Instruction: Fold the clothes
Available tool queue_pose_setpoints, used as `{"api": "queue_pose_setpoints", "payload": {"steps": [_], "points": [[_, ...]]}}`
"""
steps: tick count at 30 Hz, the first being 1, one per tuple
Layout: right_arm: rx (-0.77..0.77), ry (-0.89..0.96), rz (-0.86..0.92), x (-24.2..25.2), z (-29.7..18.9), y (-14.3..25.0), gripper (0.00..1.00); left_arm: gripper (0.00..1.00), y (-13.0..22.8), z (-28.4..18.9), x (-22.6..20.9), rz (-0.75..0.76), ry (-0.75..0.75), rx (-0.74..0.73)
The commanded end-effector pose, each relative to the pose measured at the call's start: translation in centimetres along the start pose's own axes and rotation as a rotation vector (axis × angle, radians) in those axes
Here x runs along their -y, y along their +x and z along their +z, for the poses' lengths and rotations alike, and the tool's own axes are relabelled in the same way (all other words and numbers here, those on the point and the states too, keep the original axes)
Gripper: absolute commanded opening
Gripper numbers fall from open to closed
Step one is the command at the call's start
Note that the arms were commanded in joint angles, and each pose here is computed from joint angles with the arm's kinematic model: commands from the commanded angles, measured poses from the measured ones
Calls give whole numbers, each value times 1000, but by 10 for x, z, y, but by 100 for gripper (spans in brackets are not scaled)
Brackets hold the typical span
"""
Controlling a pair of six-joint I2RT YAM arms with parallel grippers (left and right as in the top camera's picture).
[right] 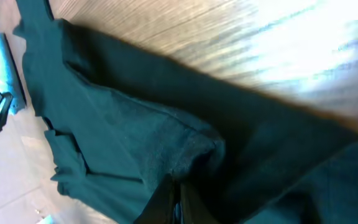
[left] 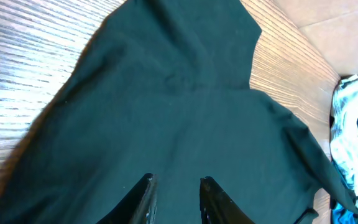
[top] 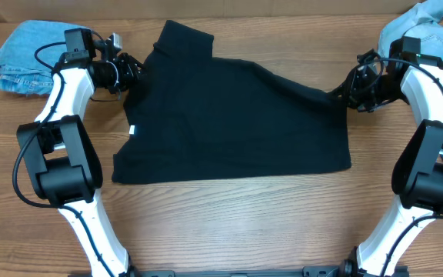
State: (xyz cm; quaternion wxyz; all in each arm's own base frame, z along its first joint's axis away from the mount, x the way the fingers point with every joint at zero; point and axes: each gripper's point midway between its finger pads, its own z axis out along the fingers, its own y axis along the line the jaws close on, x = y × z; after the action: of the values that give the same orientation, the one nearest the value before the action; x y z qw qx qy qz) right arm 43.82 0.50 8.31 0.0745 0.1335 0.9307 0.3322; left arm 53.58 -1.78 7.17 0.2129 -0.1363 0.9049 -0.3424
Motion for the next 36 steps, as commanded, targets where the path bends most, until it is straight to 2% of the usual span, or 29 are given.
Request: {"api": "queue_pose_setpoints", "payload": {"steps": [1,13,20,23,24,26,30,31,36], "points": [[17,19,-39,-11,-14,1,4,28,-12,-15,20,61,24,37],[-81,117,44,1,-22,31,4,28,-11,-15,20,57,28,30],[-73,219,72,18,-25,31,4,30,-9,-15,21,54,32,25],[-26,214,42,18,-24,18,9,46,-9,-15,30,70,82,19],[-16,209,35,17,-24,15,11,52,-9,-16,32,77,95,19],[-3,193,25,14,-23,11,33,63,-9,-15,45,120,154,18],[8,165,12,9,-23,8,55,82,-15,-13,75,195,267,42],[10,161,11,9,-22,7,59,82,-18,-12,80,192,272,56],[20,156,3,8,-22,5,61,86,-38,-6,95,178,257,145]]}}
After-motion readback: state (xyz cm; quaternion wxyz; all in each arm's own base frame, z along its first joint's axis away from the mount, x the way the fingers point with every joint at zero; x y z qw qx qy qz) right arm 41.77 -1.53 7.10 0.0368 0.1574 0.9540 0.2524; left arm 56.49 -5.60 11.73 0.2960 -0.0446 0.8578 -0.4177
